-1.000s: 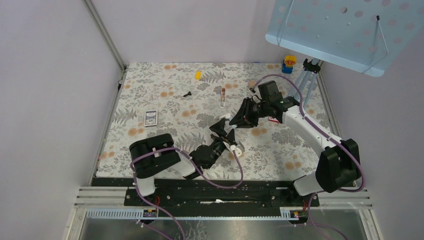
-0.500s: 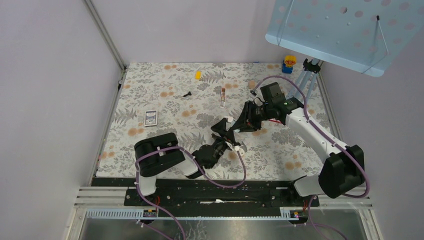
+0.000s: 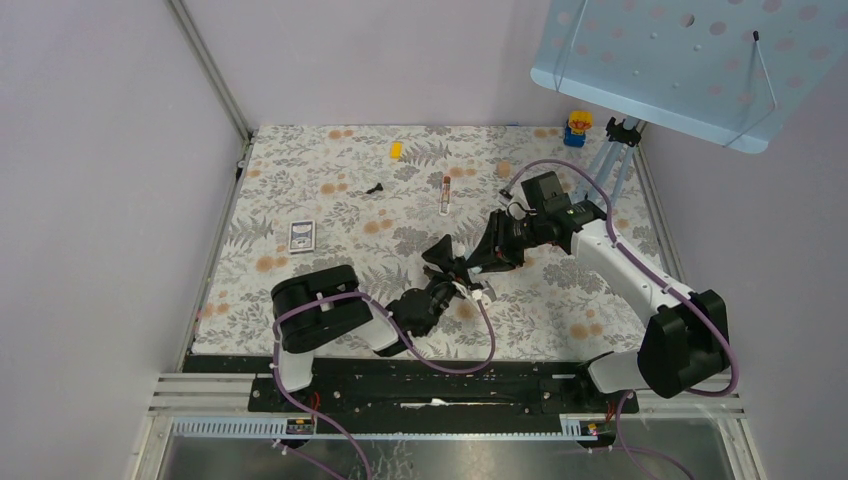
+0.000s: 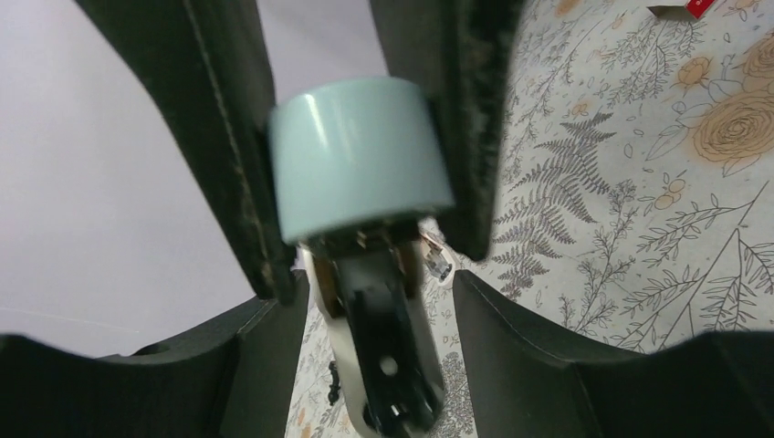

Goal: Unload the staples from the stapler

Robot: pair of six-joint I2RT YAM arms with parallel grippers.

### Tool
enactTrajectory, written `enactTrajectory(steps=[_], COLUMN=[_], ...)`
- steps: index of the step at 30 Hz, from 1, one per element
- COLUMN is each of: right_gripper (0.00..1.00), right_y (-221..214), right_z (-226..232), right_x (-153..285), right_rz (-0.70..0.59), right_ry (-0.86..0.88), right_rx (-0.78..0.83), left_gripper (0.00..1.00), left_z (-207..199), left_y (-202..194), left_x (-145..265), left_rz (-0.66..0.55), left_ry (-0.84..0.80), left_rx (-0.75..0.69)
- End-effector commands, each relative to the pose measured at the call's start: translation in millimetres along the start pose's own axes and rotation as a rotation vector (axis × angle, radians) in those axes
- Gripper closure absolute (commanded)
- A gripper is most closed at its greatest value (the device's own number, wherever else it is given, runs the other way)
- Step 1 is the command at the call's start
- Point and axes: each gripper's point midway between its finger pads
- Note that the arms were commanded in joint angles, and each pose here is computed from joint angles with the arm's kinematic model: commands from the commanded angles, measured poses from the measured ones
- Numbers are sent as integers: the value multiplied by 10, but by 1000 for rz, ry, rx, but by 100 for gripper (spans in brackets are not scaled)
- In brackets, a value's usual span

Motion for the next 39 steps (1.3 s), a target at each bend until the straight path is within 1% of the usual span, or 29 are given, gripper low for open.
enactTrajectory(steps=[1,7,10,13,17,21,23,25,27,29,33,37,39], right_gripper=[100,100,100,100,100,98,92,81,67,57,47,43,41], right_y=[-142,-169,-173,-174,-170,-157,-142,-103,-34,52,236,333,405], right_z=[49,73,99,114,139,186,220,237,238,233,310,341,305], right_x=[28,35,52,59,70,96,126,159,214,291,459,560,616], right_rz=[50,62,60,60,58,49,37,12,-31,-83,-183,-238,-283], right_ry=[44,61,69,76,84,96,100,85,49,-1,-45,-73,-114], right_rx=[8,7,11,13,15,24,37,56,79,103,142,159,168], left_gripper=[37,46,52,65,80,99,100,100,100,100,100,100,100], left_z=[336,331,323,334,347,343,338,330,333,333,335,329,339], left_y=[252,247,231,223,223,192,168,148,118,81,24,-15,-44], left_x=[-61,-76,-80,-76,-72,-56,-40,-23,7,43,106,147,174], left_rz=[-75,-70,-64,-58,-56,-46,-39,-34,-27,-16,0,11,27], left_ry=[135,139,140,145,149,151,150,149,149,149,149,149,161], left_rx=[74,65,65,67,71,77,85,102,120,135,160,183,207])
Point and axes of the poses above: each gripper's point midway between its finger pads, its own x axis back along the fingers, its own z axis along the line the jaws close on, y = z × x, and after that the axes turned 6 degrees about x, right-handed
